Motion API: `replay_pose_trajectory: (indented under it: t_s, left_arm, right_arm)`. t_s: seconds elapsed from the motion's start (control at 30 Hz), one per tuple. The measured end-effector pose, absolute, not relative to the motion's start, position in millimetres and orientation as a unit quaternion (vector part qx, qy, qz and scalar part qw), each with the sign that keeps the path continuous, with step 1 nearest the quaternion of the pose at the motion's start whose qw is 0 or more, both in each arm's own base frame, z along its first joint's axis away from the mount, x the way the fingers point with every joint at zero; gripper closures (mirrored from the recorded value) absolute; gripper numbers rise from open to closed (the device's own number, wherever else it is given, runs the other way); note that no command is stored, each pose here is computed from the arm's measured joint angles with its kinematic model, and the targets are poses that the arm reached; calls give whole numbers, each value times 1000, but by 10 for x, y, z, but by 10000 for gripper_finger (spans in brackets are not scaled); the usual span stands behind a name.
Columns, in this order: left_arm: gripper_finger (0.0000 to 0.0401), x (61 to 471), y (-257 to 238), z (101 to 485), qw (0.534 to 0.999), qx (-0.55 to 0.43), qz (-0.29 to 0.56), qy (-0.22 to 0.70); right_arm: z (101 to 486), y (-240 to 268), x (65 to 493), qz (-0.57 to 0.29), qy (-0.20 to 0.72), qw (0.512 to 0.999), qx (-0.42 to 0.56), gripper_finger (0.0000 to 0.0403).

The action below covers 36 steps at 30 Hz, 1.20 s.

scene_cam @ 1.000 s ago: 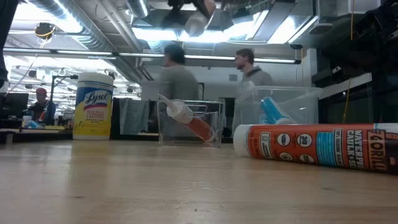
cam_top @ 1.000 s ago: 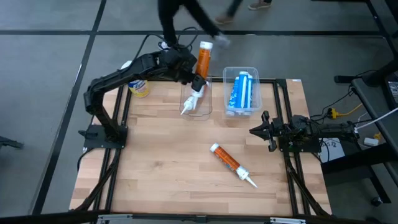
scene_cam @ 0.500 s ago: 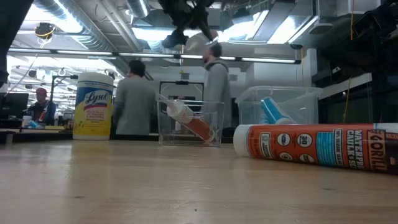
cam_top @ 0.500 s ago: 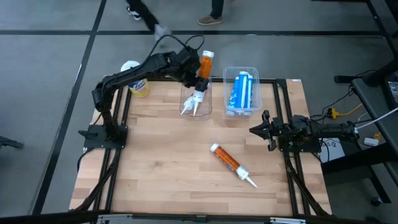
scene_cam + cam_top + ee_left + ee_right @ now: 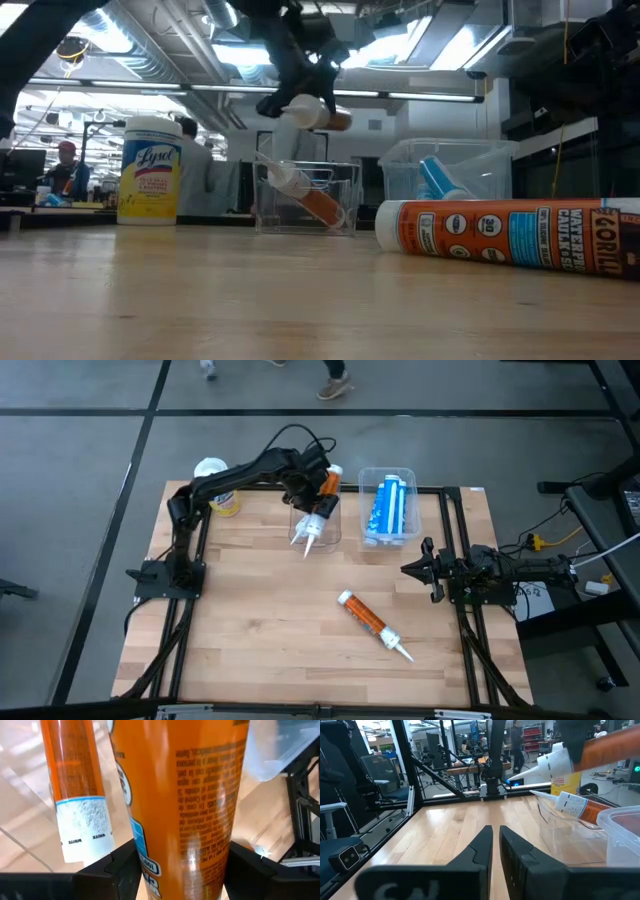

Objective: Pick & place silicon tubes, Sealant and Lysol wipes
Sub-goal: Put the left orange sealant into the left transparent bin

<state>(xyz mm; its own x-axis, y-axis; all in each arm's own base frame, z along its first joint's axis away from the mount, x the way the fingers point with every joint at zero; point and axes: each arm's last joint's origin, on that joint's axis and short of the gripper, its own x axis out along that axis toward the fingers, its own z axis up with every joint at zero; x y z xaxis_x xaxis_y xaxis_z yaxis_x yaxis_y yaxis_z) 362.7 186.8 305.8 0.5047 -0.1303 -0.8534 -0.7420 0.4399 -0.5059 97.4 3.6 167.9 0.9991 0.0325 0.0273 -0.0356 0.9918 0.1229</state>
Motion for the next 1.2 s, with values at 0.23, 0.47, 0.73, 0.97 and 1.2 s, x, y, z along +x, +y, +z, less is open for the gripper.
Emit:
replay_pose_trajectory:
  t_s: [0.23, 0.47, 0.73, 0.97, 1.2]
  left_arm:
    - [183, 3686, 1903, 2826, 680, -515, 189, 486]
    - [182, 3719, 1889, 2739, 655, -547, 154, 498]
    - [182, 3644, 1901, 2711, 635, -537, 191, 521]
    - [182, 3574, 1935, 2698, 620, -536, 206, 535]
    - [182, 3580, 1918, 2698, 621, -532, 202, 538]
  right_arm:
    - [1678, 36, 974, 17, -12, 998, 62, 368]
    - [1678, 36, 974, 17, -12, 998, 62, 368]
    - [1678, 36, 974, 17, -12, 998, 61, 368]
    - [1678, 36, 974, 17, -12, 998, 61, 368]
    - [1678, 36, 974, 17, -12, 998, 61, 368]
